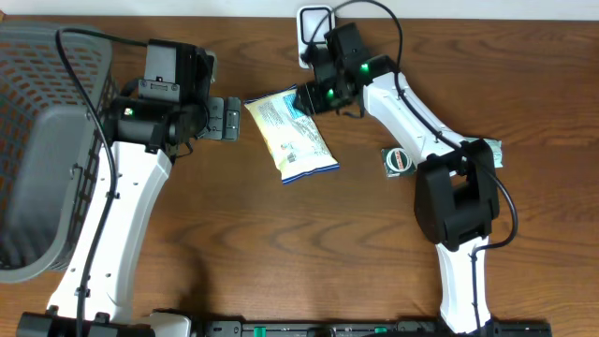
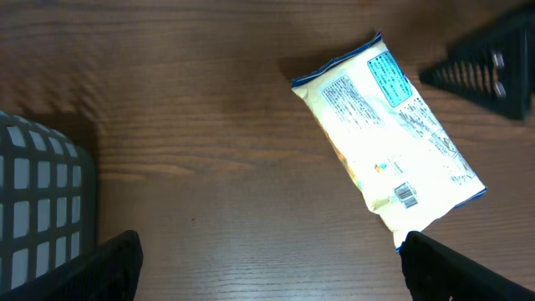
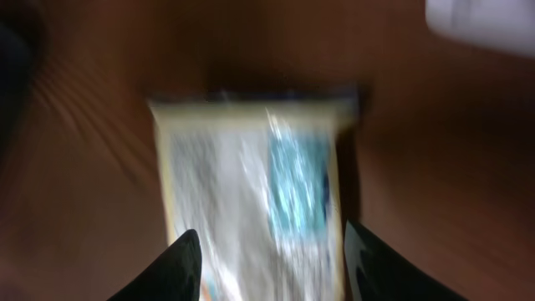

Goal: Scan the item barcode

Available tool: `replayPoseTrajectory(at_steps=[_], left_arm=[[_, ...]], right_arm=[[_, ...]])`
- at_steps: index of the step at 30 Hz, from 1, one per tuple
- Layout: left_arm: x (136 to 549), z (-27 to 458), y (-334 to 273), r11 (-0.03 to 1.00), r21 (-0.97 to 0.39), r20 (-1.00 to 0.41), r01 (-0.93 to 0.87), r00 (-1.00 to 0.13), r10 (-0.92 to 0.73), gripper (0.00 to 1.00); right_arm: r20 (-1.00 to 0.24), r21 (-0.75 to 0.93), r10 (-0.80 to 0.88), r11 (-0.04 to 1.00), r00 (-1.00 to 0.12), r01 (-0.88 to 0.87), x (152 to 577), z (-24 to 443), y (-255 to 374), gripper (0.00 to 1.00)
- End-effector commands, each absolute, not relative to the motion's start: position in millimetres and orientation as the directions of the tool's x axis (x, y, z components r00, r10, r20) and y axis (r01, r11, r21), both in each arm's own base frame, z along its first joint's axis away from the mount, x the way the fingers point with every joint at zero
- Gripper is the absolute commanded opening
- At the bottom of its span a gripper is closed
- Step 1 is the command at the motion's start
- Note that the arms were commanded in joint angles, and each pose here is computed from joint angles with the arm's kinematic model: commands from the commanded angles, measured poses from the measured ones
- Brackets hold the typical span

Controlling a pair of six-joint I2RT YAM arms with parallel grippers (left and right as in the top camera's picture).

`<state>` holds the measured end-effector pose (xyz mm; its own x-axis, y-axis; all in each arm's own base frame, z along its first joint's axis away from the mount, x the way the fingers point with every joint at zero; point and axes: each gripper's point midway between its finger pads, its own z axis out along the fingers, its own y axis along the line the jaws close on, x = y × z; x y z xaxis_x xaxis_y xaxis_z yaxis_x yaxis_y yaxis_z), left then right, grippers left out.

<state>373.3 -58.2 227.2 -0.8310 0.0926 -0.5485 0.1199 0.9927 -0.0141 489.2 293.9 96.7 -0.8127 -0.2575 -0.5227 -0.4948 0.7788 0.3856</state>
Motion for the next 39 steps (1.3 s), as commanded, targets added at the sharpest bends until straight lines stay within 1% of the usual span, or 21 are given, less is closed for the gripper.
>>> replayPoseTrajectory(at_steps=[1,5,9,12,16,20,24,27,31,34,36,39], left_arm=[[375,228,-58,0.993,-0.01,-0.55,0.118,-0.83,0.093,0.98],[375,228,-58,0.993,-0.01,-0.55,0.118,-0.83,0.093,0.98],[375,228,-58,0.993,-0.01,-0.55,0.118,-0.83,0.093,0.98],[375,228,-58,0.993,-0.01,-0.55,0.118,-0.83,0.093,0.98],[375,228,-58,0.993,-0.01,-0.55,0.118,-0.83,0.093,0.97],[375,228,-58,0.993,-0.01,-0.55,0.118,-0.83,0.093,0.98],[375,228,-58,0.993,-0.01,-0.55,0.118,-0.83,0.093,0.98],[375,228,-58,0.993,-0.01,-0.55,0.118,-0.83,0.093,0.98],[375,228,-58,0.993,-0.01,-0.55,0.118,-0.83,0.093,0.98],[375,228,-58,0.993,-0.01,-0.55,0.118,-0.83,0.093,0.98],[375,228,-58,0.993,-0.01,-0.55,0.118,-0.83,0.093,0.98],[375,228,-58,0.993,-0.01,-0.55,0.118,-0.83,0.093,0.98]], right_arm=[[-0.543,0.463,-0.269,0.695,-0.795,-0.551,483,89,334,0.49],[-0.567,0.537,-0.306,0.566,-0.765,-0.625,464,81,377,0.5],[-0.561,0.552,-0.319,0.543,-0.764,-0.633,452,65,403,0.51],[-0.537,0.528,-0.296,0.612,-0.79,-0.589,457,49,403,0.5],[-0.545,0.438,-0.246,0.731,-0.802,-0.523,483,36,377,0.5],[-0.54,0.407,-0.209,0.783,-0.815,-0.47,501,33,350,0.48],[-0.488,0.409,-0.158,0.827,-0.858,-0.385,510,35,317,0.47],[-0.443,0.407,-0.141,0.849,-0.885,-0.338,506,44,294,0.47],[-0.314,0.391,-0.121,0.888,-0.942,-0.244,482,55,255,0.49],[-0.226,0.373,-0.107,0.909,-0.968,-0.188,467,58,228,0.52],[-0.206,0.412,-0.135,0.887,-0.969,-0.21,459,67,218,0.57],[-0.218,0.468,-0.154,0.85,-0.964,-0.242,456,88,206,0.61]])
